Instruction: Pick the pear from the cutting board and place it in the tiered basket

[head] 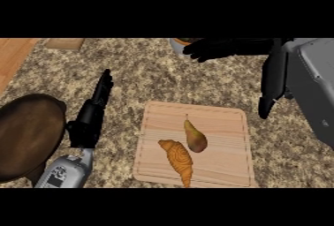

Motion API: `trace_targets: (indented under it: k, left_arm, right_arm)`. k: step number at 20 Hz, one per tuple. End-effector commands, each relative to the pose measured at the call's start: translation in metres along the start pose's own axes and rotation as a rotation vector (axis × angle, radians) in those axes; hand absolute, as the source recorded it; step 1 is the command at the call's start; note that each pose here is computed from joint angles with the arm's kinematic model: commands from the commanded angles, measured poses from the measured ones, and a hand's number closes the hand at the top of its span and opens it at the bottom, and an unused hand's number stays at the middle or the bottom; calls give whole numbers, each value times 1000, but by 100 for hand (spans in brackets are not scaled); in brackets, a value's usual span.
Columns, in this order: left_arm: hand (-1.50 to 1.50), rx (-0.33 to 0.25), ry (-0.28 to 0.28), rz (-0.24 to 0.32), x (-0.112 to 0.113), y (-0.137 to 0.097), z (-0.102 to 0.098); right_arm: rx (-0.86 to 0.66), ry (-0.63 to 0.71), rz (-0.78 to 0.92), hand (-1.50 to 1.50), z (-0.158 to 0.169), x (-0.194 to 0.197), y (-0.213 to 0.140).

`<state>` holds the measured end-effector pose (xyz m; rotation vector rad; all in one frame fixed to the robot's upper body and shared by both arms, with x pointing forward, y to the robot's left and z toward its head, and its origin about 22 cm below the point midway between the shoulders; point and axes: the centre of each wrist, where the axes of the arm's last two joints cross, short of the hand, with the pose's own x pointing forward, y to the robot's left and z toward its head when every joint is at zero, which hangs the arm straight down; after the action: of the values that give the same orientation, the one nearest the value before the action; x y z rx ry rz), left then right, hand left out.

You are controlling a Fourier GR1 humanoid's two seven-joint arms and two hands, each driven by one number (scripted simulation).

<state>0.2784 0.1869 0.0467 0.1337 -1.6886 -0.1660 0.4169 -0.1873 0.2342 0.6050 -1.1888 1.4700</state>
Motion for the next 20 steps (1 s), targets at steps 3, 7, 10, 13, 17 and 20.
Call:
trace_targets:
  k: [3, 7, 10, 13, 17, 20]
  left_arm:
    - [0, 2, 9, -7, -9, 2, 3]
    - [0, 30, 8, -4, -11, -18, 0]
    - [0, 45, 9, 0, -5, -7, 3]
    - [0, 40, 21, -16, -21, -4, 16]
    - [0, 53, 6, -16, -22, 9, -5]
    - [0, 44, 17, -23, -11, -1, 0]
  right_arm:
    - [164, 146, 263, -150, -57, 49, 6]
    - [221, 183, 315, -150, -66, 50, 5]
    - [225, 167, 318, -150, -91, 42, 16]
    - [249, 163, 337, -150, -85, 39, 14]
    - [308, 226, 384, -150, -113, 50, 20]
    - [345, 285, 423, -150, -120, 48, 26]
